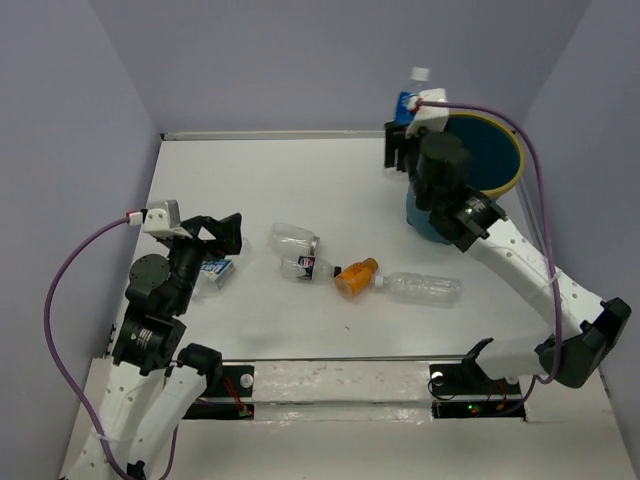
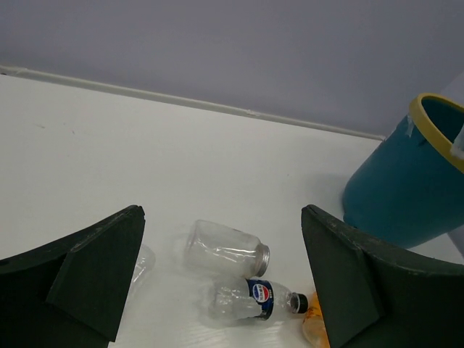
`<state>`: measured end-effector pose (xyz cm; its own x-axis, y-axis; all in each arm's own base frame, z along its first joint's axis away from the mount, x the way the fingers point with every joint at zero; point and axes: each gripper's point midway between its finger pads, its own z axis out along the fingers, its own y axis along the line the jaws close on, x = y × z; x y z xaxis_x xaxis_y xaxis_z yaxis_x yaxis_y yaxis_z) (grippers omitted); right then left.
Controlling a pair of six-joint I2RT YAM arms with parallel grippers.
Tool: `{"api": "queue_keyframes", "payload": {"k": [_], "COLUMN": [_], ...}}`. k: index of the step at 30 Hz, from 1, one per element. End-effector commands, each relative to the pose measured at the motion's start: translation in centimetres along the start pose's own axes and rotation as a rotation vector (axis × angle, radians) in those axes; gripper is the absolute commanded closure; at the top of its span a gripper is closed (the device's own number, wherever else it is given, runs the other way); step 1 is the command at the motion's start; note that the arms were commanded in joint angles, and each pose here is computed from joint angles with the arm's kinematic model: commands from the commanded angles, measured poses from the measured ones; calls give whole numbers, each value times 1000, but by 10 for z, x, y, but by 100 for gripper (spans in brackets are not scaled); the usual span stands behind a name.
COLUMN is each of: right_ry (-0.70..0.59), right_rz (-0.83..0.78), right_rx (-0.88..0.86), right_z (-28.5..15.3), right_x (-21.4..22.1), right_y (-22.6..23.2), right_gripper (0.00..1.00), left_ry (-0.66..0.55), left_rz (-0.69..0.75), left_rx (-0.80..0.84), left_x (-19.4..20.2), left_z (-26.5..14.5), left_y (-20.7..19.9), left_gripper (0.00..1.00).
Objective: Put the plastic bottles in the bin
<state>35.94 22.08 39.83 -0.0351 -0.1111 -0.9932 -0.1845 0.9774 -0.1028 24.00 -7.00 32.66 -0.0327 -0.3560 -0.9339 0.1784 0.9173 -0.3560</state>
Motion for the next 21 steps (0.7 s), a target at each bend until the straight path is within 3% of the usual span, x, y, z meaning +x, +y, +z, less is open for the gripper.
{"api": "queue_keyframes", "payload": {"k": [1,5,7,8,9,11,15,16,18,20,21], "right_ry": [-190,-182,-157,-145,-135,-128,-81,-71,58,178,268], "right_rz": [91,133,151,148,148,188,249,268,265,264,238], "right_rx": [375,476,490,500,527,510,211,35,-202,-307,-282], "right_z": [10,26,32,33,30,26,15,10,-1,-12,-16], "right_x": [-45,-25,-8,-3,0,-1,-6,-10,25,62,103], "right_y": [-140,-192,-200,-204,-208,-205,-156,-119,-58,-18,-8], "right_gripper": [49,49,43,35,13,1,1,5,11,11,11], "left_ry": [12,21,23,25,27,29,42,40,43,42,43], "left_rz": [24,31,32,32,33,34,39,39,40,40,40], "left_rx": [35,44,49,50,47,52,44,44,42,40,32], "left_x": [4,6,7,7,8,8,11,10,11,11,11], "left_z": [7,8,8,8,9,9,12,12,13,13,14], "left_y": [-6,-7,-8,-8,-8,-8,-7,-7,-7,-6,-4], "left_gripper": [1,1,1,1,1,1,1,1,1,1,1]}}
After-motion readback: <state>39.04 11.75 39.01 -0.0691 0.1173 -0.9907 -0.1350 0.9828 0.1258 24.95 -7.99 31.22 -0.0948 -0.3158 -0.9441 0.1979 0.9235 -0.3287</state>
